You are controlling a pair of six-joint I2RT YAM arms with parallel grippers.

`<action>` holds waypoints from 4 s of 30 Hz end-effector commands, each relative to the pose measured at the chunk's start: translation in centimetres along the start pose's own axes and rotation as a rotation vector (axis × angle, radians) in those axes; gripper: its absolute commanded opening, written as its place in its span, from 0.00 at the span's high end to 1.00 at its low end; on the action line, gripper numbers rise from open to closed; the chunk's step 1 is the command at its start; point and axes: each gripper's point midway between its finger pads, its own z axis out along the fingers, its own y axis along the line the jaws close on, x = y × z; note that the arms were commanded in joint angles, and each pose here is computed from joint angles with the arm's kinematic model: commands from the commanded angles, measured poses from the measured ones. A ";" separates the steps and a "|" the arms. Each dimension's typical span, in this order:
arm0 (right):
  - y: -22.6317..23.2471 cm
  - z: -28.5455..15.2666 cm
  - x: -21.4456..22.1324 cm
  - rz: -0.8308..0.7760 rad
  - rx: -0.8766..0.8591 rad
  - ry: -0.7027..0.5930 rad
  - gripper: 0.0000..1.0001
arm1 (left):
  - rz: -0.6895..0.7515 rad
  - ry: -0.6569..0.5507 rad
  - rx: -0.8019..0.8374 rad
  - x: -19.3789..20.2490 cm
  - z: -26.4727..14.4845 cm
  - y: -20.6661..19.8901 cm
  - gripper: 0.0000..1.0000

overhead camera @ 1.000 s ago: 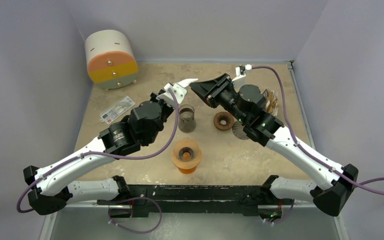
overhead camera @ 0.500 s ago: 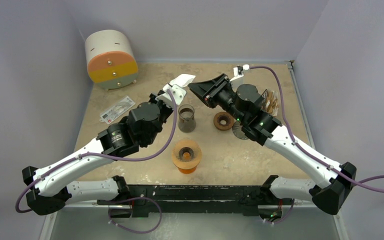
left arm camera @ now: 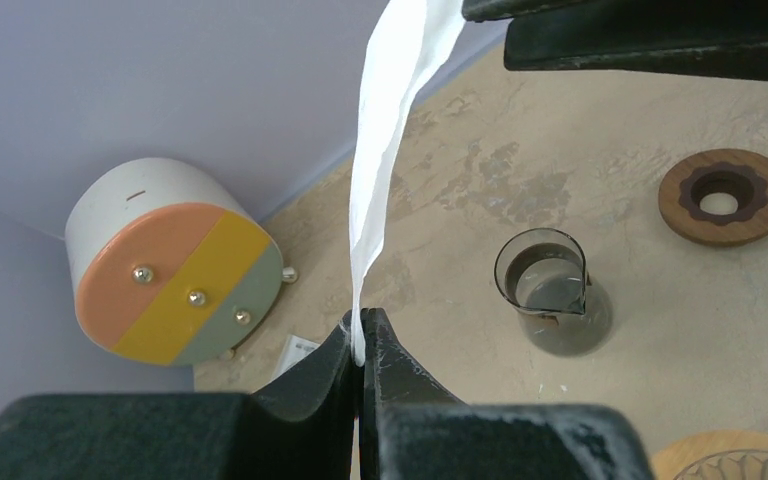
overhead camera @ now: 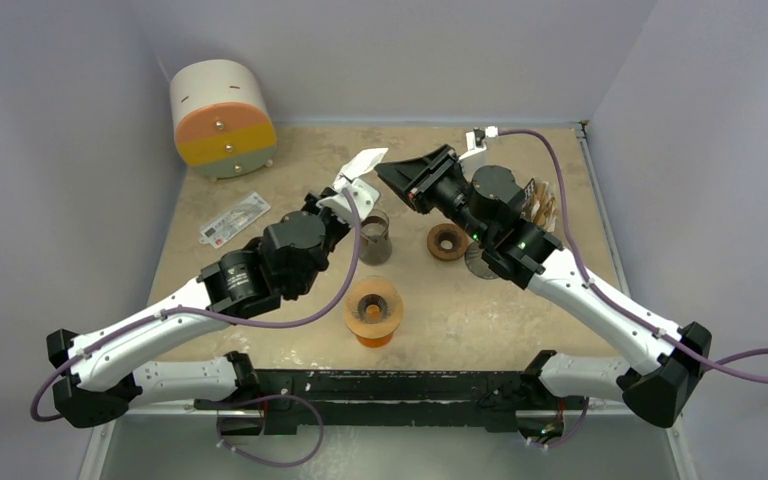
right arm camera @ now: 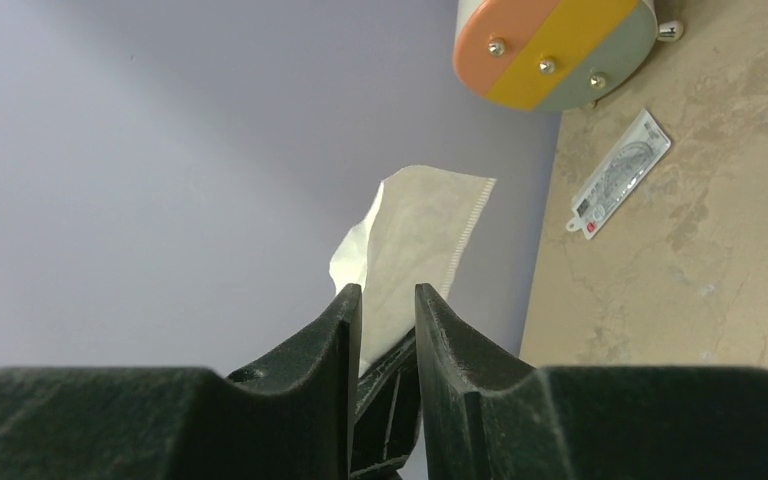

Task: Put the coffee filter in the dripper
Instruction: Place the coffee filter in the coffee dripper.

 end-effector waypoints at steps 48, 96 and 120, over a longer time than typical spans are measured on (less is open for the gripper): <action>0.8 -3.3 -0.8 -0.048 0.003 -0.025 0.69 | 0.131 -0.006 -0.124 0.3 -0.1 1.1 1.00; -0.8 -1.5 1.2 0.036 0.029 0.058 0.63 | 0.058 -0.005 -0.140 -0.3 -0.1 1.1 1.00; -0.7 -1.3 0.7 0.013 0.036 0.030 0.64 | 0.103 -0.038 -0.083 0.3 -0.7 0.4 1.00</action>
